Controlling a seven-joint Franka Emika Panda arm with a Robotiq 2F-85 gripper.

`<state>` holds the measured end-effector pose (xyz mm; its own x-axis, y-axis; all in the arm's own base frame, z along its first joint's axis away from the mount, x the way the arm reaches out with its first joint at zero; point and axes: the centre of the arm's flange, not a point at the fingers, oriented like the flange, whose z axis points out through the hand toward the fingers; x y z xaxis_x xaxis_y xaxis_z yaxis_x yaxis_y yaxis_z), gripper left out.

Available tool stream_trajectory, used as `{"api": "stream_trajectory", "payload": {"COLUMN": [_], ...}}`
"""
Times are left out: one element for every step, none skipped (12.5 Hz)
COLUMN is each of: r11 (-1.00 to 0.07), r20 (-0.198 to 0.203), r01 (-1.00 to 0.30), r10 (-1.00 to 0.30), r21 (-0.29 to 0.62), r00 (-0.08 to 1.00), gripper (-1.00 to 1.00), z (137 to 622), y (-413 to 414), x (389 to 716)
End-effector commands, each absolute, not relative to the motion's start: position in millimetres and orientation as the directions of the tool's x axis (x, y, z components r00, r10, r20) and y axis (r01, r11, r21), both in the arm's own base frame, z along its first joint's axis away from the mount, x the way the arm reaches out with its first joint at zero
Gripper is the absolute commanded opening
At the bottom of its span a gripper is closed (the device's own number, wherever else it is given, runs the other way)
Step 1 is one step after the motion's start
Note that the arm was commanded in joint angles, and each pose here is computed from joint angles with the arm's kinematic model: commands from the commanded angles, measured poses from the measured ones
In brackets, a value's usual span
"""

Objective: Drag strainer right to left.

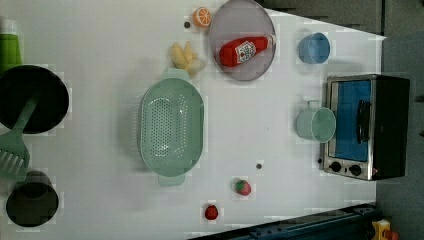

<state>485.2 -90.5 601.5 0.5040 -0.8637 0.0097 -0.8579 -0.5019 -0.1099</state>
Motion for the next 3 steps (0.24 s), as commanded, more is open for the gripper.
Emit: {"api": "stream_trajectory", "payload": {"r11": [-0.648,-0.648,-0.648], "r20": [-0.004,-0.004,-0.001], "r01": [-0.762,-0.761,-0.762], "r10": [-0.762,-0.761,-0.762], "r21": [-0.009,-0.007,-0.005], "r00": [0.648,0.648,0.648], "gripper": [1.00,1.00,1.00], "z": [570.1,569.7,567.8], "y": [-73.4,-72.9,-72.3], "x": [485.2,485.5,487.4]}}
